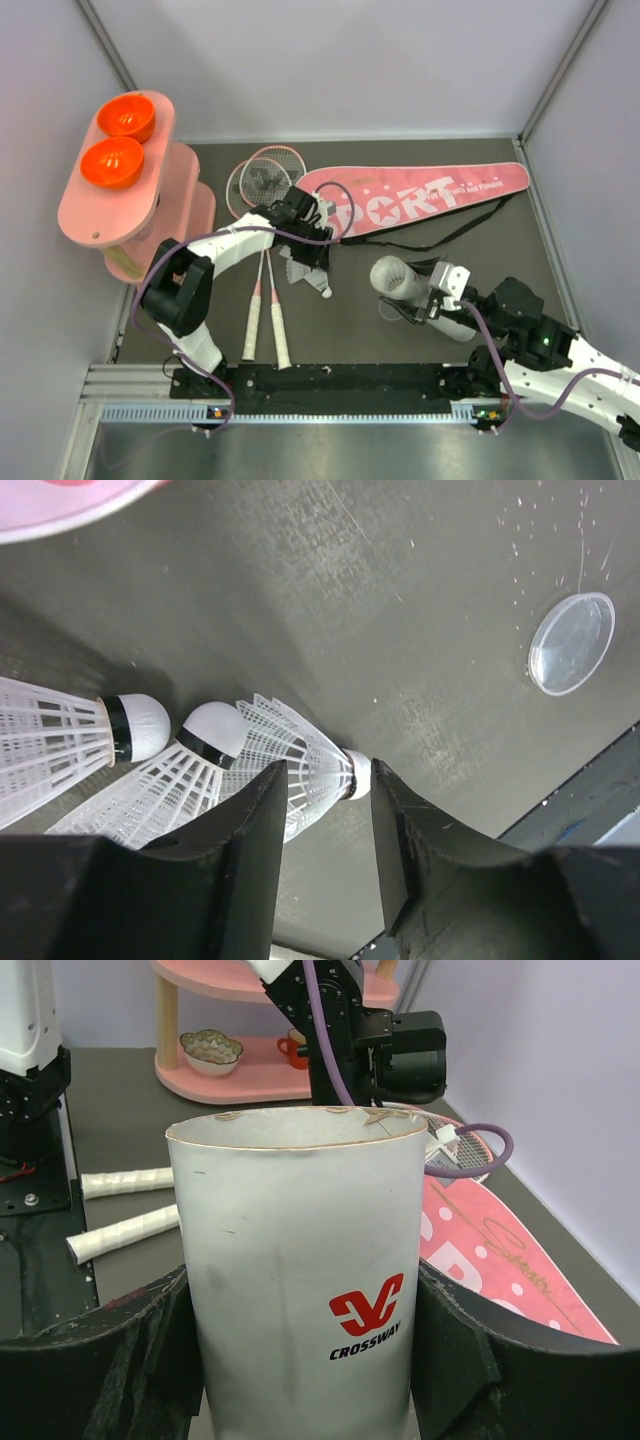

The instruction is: Pack up the badminton gear

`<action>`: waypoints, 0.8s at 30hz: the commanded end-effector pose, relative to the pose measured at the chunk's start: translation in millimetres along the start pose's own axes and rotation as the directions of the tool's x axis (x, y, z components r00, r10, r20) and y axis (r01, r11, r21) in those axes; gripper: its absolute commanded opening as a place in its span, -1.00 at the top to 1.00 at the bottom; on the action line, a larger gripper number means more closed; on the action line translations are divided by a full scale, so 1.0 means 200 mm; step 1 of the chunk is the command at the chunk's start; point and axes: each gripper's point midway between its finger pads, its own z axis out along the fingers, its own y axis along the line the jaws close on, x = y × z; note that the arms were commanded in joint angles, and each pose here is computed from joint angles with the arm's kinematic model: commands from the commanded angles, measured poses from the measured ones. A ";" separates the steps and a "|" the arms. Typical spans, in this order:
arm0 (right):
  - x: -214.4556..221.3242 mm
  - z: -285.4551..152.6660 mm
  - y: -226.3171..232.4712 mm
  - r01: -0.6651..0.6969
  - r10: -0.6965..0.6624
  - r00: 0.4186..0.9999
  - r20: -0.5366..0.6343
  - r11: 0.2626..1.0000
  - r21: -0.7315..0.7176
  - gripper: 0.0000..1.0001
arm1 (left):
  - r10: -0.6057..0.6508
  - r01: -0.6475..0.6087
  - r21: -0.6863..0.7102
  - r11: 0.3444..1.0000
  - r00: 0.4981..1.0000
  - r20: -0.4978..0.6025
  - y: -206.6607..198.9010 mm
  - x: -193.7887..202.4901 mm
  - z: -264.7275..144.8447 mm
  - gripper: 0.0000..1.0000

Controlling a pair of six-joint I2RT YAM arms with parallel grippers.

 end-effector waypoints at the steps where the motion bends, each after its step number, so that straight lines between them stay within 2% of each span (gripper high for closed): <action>1: -0.04 0.01 0.01 -0.011 0.011 1.000 0.027 1.000 -0.010 0.12 | -0.033 0.033 0.058 0.998 0.999 -0.008 -0.04 0.03 0.00 0.17; 4: -0.04 0.02 0.01 -0.011 0.012 1.000 0.021 1.000 -0.015 0.12 | -0.049 0.048 0.118 0.992 0.999 0.008 -0.10 0.07 -0.03 0.27; 8: -0.02 0.03 0.02 -0.015 0.015 1.000 0.011 1.000 -0.019 0.12 | -0.085 0.086 0.115 0.990 0.996 -0.010 -0.10 0.12 -0.02 0.42; 12: -0.01 0.04 0.02 -0.015 0.015 1.000 0.004 1.000 -0.019 0.12 | -0.092 0.093 0.129 0.987 0.996 -0.010 -0.12 0.14 -0.05 0.66; 13: 0.00 0.05 0.02 -0.016 0.016 1.000 -0.007 1.000 -0.022 0.12 | -0.084 0.081 0.146 0.986 0.996 0.018 -0.15 0.11 -0.10 0.80; 15: 0.00 0.06 0.01 -0.015 0.014 1.000 -0.012 1.000 -0.017 0.12 | -0.076 0.063 0.181 0.981 0.995 0.064 -0.21 0.07 -0.18 0.91; 16: 0.01 0.06 0.01 -0.015 0.015 1.000 -0.022 1.000 -0.015 0.12 | -0.059 0.033 0.201 0.979 0.991 0.123 -0.26 0.02 -0.28 0.97; 18: 0.01 0.07 0.01 -0.020 0.019 0.999 -0.031 1.000 -0.011 0.12 | -0.027 -0.022 0.244 0.970 0.981 0.194 -0.36 -0.05 -0.43 0.97; 20: 0.02 0.09 0.01 -0.026 0.026 0.999 -0.041 1.000 -0.015 0.12 | 0.034 -0.129 0.268 0.955 0.943 0.331 -0.48 -0.15 -0.68 0.99; 21: 0.03 0.10 0.02 -0.033 0.032 0.999 -0.042 0.999 -0.018 0.12 | 0.046 -0.152 0.270 0.951 0.932 0.360 -0.52 -0.17 -0.76 0.99; 24: 0.05 0.13 0.03 -0.041 0.040 0.998 -0.047 0.999 -0.030 0.13 | 0.094 -0.269 0.286 0.920 0.858 0.505 -0.67 -0.24 -1.06 0.98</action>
